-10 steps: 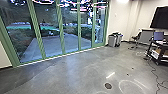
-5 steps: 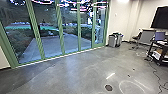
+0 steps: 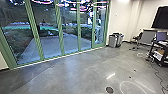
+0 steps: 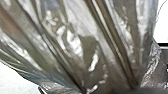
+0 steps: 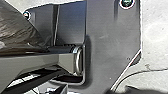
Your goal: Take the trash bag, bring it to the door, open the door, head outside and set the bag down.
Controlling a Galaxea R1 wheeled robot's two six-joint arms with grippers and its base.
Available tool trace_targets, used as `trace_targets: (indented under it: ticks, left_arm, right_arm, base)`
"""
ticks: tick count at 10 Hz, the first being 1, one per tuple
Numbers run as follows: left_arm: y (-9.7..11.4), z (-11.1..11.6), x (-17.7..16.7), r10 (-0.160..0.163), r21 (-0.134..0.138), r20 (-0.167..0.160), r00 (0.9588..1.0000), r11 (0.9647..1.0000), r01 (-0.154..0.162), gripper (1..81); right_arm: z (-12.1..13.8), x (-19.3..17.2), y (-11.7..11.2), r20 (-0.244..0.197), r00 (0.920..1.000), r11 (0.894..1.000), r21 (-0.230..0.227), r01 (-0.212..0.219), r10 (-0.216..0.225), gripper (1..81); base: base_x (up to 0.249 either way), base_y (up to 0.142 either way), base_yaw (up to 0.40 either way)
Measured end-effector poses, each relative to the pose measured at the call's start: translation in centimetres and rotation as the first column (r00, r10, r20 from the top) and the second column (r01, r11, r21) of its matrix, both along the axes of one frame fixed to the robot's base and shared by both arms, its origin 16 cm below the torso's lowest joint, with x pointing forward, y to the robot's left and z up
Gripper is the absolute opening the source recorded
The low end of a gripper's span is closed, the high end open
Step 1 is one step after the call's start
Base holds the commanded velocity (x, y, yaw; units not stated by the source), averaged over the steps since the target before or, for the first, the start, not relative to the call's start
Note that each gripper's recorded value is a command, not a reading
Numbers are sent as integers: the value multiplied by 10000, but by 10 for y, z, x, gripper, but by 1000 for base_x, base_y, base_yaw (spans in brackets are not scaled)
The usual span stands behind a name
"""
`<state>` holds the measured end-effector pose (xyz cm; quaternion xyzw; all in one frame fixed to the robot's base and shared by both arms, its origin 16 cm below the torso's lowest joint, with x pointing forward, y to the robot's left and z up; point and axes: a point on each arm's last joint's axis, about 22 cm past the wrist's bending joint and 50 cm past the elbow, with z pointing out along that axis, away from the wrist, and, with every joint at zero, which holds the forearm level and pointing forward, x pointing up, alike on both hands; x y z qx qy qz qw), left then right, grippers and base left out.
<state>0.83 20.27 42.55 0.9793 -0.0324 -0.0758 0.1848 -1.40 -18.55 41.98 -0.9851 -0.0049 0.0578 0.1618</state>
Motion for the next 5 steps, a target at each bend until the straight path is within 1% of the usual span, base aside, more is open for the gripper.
trace_targets:
  ticks: [4,5]
  left_arm:
    - [0,0,0,7,3,2,10000,10000,-7,10]
    - [0,0,0,5,3,5,10000,10000,-5,10]
  right_arm:
    - [0,0,0,0,10000,10000,0,0,0,811]
    - [0,0,0,3,10000,10000,0,0,0,811]
  base:
    - [133,0,0]
    - [135,-64,0]
